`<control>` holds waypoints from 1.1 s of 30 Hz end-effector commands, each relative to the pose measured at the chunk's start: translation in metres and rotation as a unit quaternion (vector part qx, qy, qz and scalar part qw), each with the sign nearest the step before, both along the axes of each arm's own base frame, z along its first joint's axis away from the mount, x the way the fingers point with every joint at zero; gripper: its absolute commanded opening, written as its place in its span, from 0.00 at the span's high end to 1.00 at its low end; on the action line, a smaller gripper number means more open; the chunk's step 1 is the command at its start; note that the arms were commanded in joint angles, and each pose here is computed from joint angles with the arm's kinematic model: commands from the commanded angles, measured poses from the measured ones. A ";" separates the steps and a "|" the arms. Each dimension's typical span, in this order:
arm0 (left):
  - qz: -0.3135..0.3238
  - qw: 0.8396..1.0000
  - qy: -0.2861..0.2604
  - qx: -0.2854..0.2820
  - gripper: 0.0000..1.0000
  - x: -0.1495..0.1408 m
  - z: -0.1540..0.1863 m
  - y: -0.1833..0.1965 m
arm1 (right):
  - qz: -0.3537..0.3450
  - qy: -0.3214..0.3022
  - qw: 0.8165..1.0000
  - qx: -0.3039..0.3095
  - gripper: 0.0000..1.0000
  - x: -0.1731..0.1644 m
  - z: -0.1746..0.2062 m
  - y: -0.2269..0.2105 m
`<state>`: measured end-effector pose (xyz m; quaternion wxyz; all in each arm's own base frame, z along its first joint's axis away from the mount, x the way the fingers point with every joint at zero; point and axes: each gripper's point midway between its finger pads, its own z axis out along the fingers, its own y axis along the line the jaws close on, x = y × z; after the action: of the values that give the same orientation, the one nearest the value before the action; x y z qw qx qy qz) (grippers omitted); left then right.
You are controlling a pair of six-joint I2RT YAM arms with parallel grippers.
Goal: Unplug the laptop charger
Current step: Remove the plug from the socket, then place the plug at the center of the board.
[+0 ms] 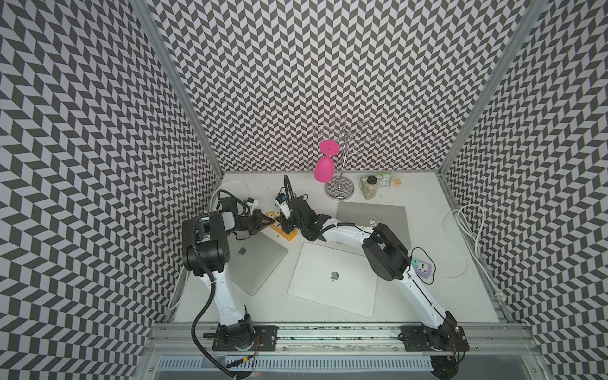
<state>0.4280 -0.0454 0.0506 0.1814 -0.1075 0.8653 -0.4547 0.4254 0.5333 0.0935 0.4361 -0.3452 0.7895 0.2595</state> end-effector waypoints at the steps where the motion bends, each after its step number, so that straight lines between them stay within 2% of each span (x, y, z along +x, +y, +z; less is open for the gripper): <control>1: 0.014 0.996 0.078 0.045 1.00 -0.020 -0.044 0.007 | 0.002 -0.048 0.996 0.073 0.96 0.005 0.072 0.007; 10: 0.018 0.997 0.062 0.031 1.00 -0.014 -0.032 0.005 | 0.000 -0.047 0.993 0.110 0.96 0.005 0.094 -0.018; 15: 0.018 0.998 0.051 0.030 1.00 -0.011 -0.026 0.006 | -0.014 -0.031 0.994 0.106 0.96 0.015 0.084 -0.032; 22: 0.021 1.000 0.002 0.020 1.00 -0.003 0.009 0.003 | -0.027 0.010 0.995 0.097 0.96 0.024 0.057 -0.052; 26: 0.023 0.999 -0.033 0.022 1.00 0.001 0.032 -0.001 | -0.023 0.045 0.993 0.110 0.96 0.023 0.043 -0.059; 33: 0.023 0.998 -0.051 0.028 1.00 0.004 0.049 -0.002 | -0.026 0.091 0.984 0.150 0.96 0.017 0.032 -0.068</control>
<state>0.4265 -0.0478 0.0875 0.2186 -0.1085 0.8661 -0.4363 0.4448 0.4572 0.0847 0.3936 -0.2465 0.8183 0.3386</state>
